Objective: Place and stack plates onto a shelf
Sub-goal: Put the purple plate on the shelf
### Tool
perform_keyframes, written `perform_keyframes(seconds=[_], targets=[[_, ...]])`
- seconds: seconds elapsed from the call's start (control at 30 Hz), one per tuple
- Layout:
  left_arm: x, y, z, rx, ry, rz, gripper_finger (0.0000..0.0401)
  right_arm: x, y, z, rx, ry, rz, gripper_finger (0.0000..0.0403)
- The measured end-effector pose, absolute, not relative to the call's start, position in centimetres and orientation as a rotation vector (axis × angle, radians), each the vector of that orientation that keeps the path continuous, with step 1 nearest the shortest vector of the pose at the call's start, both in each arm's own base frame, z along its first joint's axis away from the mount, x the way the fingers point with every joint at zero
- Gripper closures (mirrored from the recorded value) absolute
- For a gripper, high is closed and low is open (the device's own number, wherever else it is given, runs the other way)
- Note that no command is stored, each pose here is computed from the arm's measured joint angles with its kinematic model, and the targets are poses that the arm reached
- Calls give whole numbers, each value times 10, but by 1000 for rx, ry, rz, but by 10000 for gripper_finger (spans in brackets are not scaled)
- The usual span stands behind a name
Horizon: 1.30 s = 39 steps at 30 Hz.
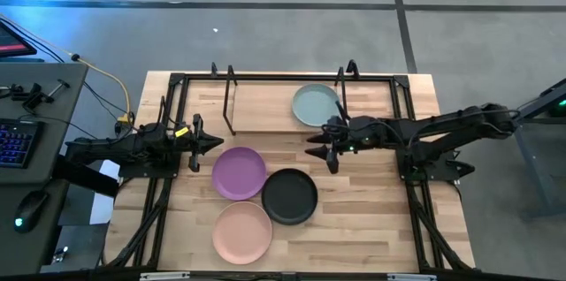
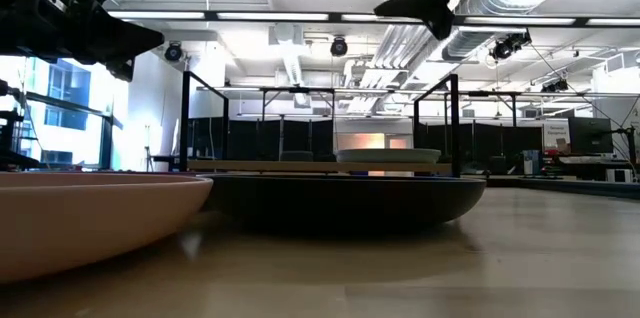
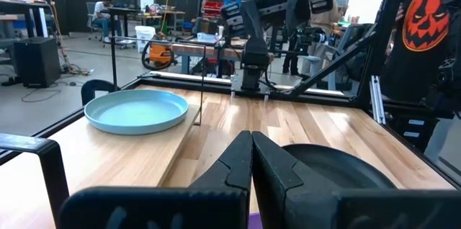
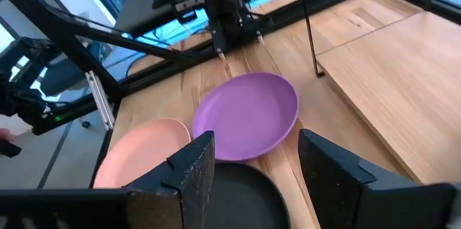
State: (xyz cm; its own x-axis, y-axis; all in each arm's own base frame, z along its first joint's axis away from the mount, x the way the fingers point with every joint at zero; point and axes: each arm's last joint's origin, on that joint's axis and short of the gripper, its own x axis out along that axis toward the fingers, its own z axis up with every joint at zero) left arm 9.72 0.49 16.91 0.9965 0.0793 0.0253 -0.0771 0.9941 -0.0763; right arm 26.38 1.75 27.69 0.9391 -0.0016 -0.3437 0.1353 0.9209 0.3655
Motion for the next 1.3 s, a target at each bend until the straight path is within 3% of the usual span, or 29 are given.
perform_keyframes(seconds=[0.3, 0.67, 1.0, 1.3], targets=[[97, 5, 170, -76, -41, 78, 401, 261, 18, 282, 429, 322, -41, 222], [95, 5, 189, -126, -232, 59, 401, 231, 16, 307, 393, 277, -18, 222], [93, 5, 196, -281, -314, 32, 401, 219, 9, 318, 334, 187, -181, 222], [92, 5, 197, -336, -329, 21, 401, 219, 7, 320, 516, 152, -205, 224]])
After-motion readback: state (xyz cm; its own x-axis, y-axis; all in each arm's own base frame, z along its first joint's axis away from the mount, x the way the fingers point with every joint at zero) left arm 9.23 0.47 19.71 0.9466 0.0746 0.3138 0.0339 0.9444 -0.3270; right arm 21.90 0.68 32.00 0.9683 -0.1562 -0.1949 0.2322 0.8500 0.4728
